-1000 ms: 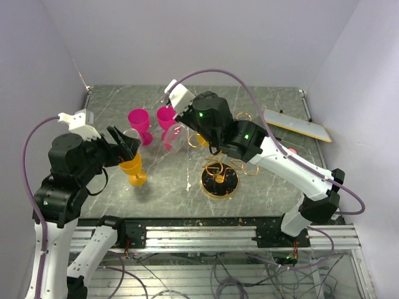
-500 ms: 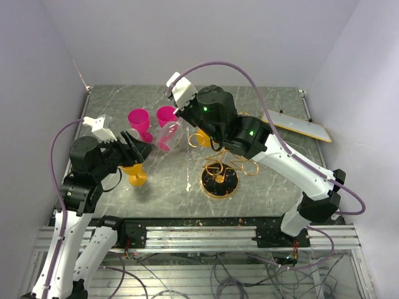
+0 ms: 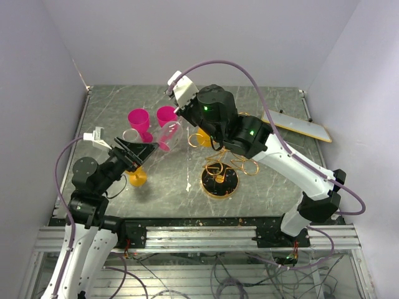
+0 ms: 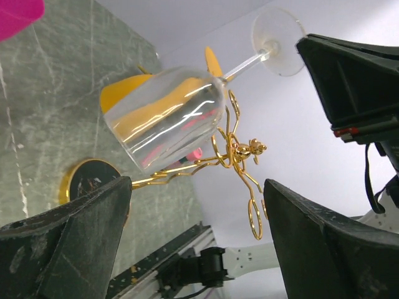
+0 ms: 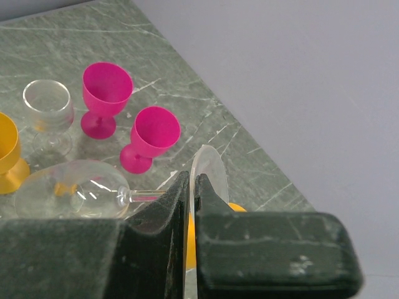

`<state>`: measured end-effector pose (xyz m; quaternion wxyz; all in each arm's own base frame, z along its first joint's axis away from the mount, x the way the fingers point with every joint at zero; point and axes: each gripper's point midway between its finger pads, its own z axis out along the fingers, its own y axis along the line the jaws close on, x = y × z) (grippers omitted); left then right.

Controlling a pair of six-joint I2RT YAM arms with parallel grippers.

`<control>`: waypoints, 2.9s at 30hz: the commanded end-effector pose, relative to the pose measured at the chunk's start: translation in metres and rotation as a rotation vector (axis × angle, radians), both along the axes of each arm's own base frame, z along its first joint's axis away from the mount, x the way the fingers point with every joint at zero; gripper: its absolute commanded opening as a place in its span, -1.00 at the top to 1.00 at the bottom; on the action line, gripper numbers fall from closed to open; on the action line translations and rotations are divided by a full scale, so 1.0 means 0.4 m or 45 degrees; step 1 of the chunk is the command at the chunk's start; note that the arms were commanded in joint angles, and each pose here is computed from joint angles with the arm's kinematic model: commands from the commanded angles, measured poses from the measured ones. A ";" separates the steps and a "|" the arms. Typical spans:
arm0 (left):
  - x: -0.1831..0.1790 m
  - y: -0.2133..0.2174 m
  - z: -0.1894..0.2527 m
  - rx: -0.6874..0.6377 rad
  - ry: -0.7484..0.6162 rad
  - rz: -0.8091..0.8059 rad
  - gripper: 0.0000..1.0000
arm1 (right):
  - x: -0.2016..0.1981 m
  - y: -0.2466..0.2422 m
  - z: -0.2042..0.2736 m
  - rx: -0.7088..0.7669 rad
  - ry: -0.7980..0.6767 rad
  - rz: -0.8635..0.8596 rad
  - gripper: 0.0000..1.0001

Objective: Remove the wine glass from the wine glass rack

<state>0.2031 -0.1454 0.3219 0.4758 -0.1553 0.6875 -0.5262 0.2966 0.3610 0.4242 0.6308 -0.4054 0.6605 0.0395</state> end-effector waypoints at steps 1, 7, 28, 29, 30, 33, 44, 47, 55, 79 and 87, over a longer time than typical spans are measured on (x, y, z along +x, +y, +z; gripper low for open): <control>0.000 -0.028 0.004 -0.210 0.035 -0.089 -0.93 | -0.006 -0.030 0.084 0.137 -0.045 -0.022 1.00; 0.017 -0.053 -0.013 -0.309 0.051 -0.180 -0.97 | -0.006 -0.028 0.082 0.140 -0.041 -0.021 1.00; 0.008 -0.068 0.127 -0.528 -0.260 -0.313 -0.19 | -0.022 -0.041 0.090 0.277 -0.012 -0.027 1.00; 0.004 -0.066 0.138 -0.525 -0.273 -0.310 -0.08 | -0.026 -0.044 0.091 0.291 -0.005 -0.026 1.00; -0.004 -0.065 0.150 -0.516 -0.294 -0.309 0.04 | -0.029 -0.047 0.095 0.307 -0.005 -0.025 1.00; -0.013 -0.065 0.167 -0.468 -0.294 -0.299 0.45 | -0.039 -0.054 0.097 0.346 0.003 -0.014 1.00; -0.083 -0.003 0.207 -0.092 -0.198 -0.052 0.86 | -0.090 -0.090 0.122 0.437 -0.063 0.089 -0.12; -0.104 0.024 0.193 0.021 -0.102 0.019 0.86 | -0.102 -0.111 0.135 0.429 -0.108 0.108 -0.38; -0.085 0.090 0.095 0.501 0.321 0.094 0.86 | -0.110 -0.165 0.088 0.280 -0.183 0.092 -0.64; 0.232 -0.044 -0.259 1.229 0.680 -0.171 0.86 | -0.089 -0.170 -0.036 -0.111 -0.155 0.101 -0.68; 0.267 -0.072 -0.333 1.350 0.734 -0.247 0.85 | -0.035 -0.169 0.003 0.176 0.016 -0.206 -0.24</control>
